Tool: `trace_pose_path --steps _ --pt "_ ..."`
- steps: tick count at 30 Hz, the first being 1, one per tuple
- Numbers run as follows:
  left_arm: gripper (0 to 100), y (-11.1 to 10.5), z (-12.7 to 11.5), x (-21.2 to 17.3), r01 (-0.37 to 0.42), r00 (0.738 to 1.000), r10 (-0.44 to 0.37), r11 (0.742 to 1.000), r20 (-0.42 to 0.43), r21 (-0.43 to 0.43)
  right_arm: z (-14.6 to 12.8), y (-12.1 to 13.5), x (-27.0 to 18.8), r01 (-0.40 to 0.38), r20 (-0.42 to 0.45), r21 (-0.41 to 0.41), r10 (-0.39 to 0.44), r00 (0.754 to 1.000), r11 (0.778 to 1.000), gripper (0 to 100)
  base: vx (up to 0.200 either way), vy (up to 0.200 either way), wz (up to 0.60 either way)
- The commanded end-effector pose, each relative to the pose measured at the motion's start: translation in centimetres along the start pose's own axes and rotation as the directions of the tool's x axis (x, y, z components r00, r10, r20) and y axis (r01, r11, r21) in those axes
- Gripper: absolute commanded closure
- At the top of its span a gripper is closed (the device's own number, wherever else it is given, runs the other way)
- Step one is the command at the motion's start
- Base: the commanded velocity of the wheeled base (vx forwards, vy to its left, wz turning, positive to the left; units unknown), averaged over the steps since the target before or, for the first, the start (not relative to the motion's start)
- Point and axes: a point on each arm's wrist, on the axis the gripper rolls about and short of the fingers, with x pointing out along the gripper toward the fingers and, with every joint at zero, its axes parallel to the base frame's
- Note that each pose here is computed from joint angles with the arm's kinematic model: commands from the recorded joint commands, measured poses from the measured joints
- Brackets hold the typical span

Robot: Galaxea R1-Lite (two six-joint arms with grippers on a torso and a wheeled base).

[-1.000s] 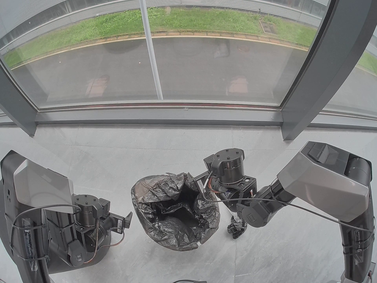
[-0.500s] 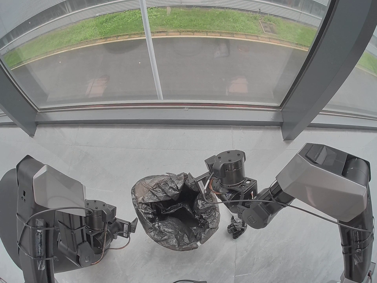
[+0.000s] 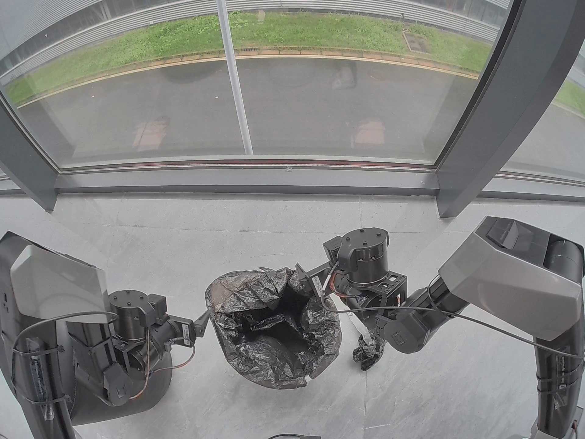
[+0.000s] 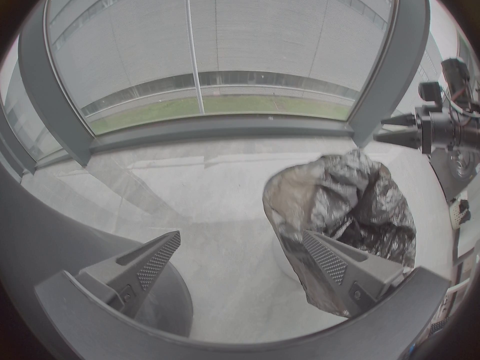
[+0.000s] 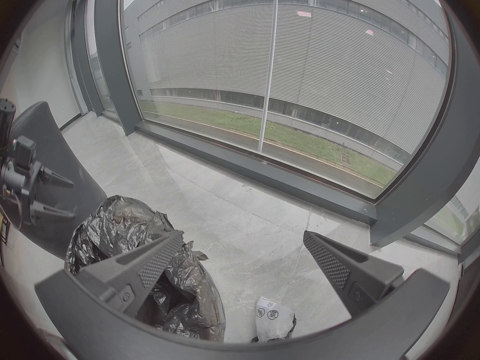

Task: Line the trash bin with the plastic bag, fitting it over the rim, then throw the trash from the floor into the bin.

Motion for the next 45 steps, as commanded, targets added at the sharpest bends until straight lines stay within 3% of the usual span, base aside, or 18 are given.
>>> trace_pose_path --steps 1,7,14,23,31,45 --pt "0 1.5 2.9 -1.4 -0.041 0.993 0.044 0.999 0.11 -0.03 1.4 -0.5 -0.9 0.004 0.03 0.012 -0.004 1.0 1.0 0 0.0 0.0 0.0" --pt "0 2.3 3.3 -0.9 -0.061 0.99 0.065 0.998 0.128 -0.033 1.4 -0.5 -0.9 0.004 0.03 0.012 -0.004 1.0 1.0 0 0.0 0.0 0.0" --pt "0 2.0 4.7 2.9 0.02 0.98 0.003 0.993 0.2 -0.113 1.1 -0.4 -0.8 0.002 0.023 0.011 -0.002 1.0 1.0 0 0.0 0.0 0.0" --pt "0 2.4 4.8 5.7 0.099 0.993 -0.085 0.974 0.079 -0.202 1.0 -0.3 -0.7 0.001 0.022 0.011 -0.002 1.0 1.0 0 0.0 0.0 0.0" --pt "0 1.4 3.4 6.3 0.14 0.99 -0.135 0.971 0.036 -0.195 1.0 -0.4 -0.7 0.003 0.02 0.012 -0.003 1.0 1.0 0 0.0 0.0 0.0" --pt "0 0.9 1.0 8.0 0.138 0.989 -0.145 0.972 -0.026 -0.189 0.9 -0.4 -0.6 0.001 0.019 0.021 -0.001 1.0 1.0 0 0.0 0.0 0.0"
